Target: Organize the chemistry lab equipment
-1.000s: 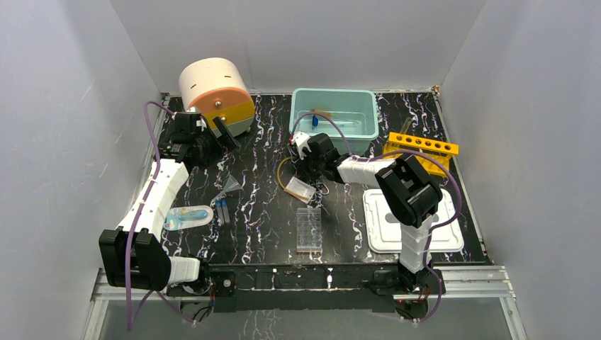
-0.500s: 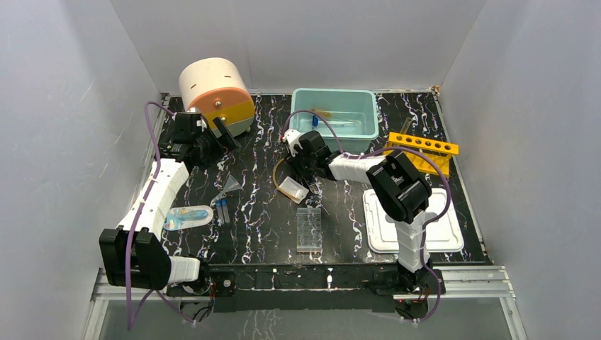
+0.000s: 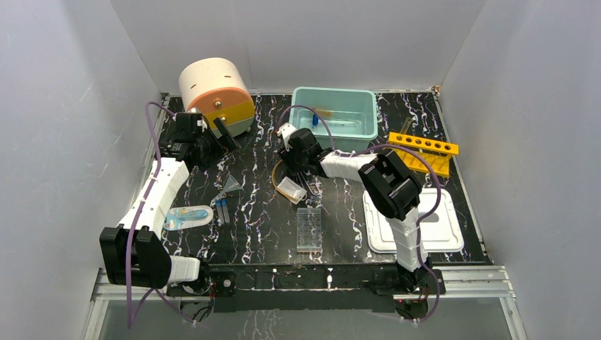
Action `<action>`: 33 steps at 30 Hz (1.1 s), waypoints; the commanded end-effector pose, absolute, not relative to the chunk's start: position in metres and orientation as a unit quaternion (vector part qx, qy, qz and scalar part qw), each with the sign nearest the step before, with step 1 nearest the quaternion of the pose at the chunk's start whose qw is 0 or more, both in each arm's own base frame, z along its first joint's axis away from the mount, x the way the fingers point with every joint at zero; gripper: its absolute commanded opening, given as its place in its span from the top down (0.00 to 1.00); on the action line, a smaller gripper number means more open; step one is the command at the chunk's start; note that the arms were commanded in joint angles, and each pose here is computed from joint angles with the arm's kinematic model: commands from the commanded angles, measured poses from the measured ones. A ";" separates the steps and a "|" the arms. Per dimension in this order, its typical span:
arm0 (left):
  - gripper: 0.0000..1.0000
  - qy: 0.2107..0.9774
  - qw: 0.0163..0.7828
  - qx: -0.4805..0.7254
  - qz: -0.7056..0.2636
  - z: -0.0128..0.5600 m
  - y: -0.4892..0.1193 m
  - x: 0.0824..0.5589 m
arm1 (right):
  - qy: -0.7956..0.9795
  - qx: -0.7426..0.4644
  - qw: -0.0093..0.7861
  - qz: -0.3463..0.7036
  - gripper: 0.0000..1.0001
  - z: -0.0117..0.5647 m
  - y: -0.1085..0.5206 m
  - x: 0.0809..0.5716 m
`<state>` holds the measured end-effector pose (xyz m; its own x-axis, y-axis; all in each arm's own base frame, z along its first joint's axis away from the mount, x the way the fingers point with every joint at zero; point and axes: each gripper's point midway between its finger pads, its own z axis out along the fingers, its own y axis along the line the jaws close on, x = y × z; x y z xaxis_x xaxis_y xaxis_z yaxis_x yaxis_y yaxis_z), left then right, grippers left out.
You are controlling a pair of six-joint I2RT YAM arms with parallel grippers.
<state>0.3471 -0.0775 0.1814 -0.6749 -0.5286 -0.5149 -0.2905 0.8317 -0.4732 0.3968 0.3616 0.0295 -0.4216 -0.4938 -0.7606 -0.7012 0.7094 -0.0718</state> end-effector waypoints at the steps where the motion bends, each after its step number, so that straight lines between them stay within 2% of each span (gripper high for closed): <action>1: 0.09 0.894 0.342 -0.222 -0.184 0.195 -0.079 0.349 | 0.851 -0.369 0.348 0.136 0.46 0.004 0.359 0.380; 5: 0.09 0.894 0.343 -0.222 -0.183 0.195 -0.078 0.349 | 0.833 -0.399 0.335 0.189 0.55 0.010 0.376 0.362; 9: 0.09 0.894 0.343 -0.222 -0.182 0.194 -0.078 0.348 | 0.818 -0.423 0.336 0.197 0.61 0.014 0.383 0.353; 11: 0.09 0.894 0.343 -0.223 -0.183 0.195 -0.078 0.348 | 0.815 -0.427 0.340 0.195 0.61 0.015 0.385 0.353; 15: 0.09 0.894 0.342 -0.224 -0.183 0.194 -0.078 0.347 | 0.835 -0.407 0.331 0.164 0.50 0.001 0.380 0.360; 19: 0.09 0.895 0.340 -0.224 -0.182 0.194 -0.078 0.345 | 0.856 -0.386 0.317 0.134 0.51 -0.016 0.372 0.365; 26: 0.10 0.892 0.334 -0.241 -0.186 0.193 -0.079 0.342 | 0.856 -0.375 0.341 0.107 0.66 -0.010 0.373 0.373; 33: 0.10 0.892 0.322 -0.252 -0.194 0.185 -0.081 0.338 | 0.831 -0.374 0.396 0.114 0.73 0.031 0.377 0.380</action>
